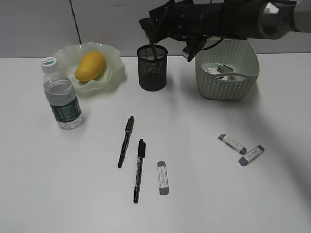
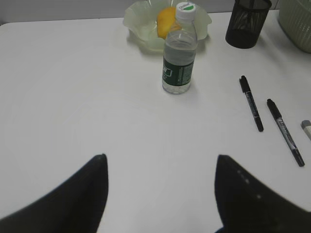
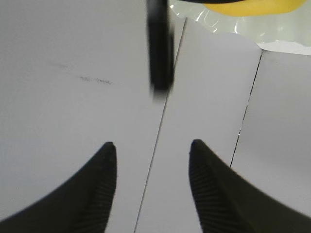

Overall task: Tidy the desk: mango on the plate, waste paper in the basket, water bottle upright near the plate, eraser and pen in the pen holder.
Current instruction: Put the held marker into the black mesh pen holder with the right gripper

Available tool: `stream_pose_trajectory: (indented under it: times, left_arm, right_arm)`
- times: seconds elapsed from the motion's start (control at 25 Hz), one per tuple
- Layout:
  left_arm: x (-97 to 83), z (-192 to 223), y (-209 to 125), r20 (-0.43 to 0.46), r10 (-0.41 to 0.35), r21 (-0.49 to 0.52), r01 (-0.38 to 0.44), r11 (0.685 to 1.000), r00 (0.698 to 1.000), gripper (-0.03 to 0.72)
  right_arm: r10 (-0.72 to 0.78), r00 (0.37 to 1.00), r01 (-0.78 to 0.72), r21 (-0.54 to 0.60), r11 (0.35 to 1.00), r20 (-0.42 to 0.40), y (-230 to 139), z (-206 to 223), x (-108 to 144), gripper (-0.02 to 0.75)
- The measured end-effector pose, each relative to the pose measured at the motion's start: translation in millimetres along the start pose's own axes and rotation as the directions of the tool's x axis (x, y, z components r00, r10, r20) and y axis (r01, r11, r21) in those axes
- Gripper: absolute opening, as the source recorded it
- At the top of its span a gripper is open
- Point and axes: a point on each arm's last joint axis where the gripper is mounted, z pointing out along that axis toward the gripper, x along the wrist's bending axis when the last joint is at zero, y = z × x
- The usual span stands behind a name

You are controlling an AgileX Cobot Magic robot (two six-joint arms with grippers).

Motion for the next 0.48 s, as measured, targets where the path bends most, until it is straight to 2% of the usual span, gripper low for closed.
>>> stream_pose_trajectory:
  times: [0.08,0.16,0.36,0.48]
  left_arm:
    - [0.0,0.0,0.0,0.000,0.000,0.000,0.000,1.000,1.000,0.519]
    - [0.0,0.0,0.0,0.000,0.000,0.000,0.000,1.000,1.000,0.519]
    - [0.0,0.0,0.0,0.000,0.000,0.000,0.000,1.000,1.000,0.519]
    - [0.0,0.0,0.0,0.000,0.000,0.000,0.000,1.000,1.000,0.519]
  right_arm:
    - [-0.011,1.000,0.011,-0.001,1.000,-0.001,0.0,0.0,0.1,0.449]
    - [-0.018,1.000,0.018,-0.001,1.000,-0.001,0.0,0.0,0.1,0.510]
    - [-0.084,0.996,0.084,0.000,0.996,0.000,0.0,0.0,0.0,0.545]
    - [-0.217,0.976,0.217,-0.002,0.976,-0.005,1.2,-1.2,3.1,0.545]
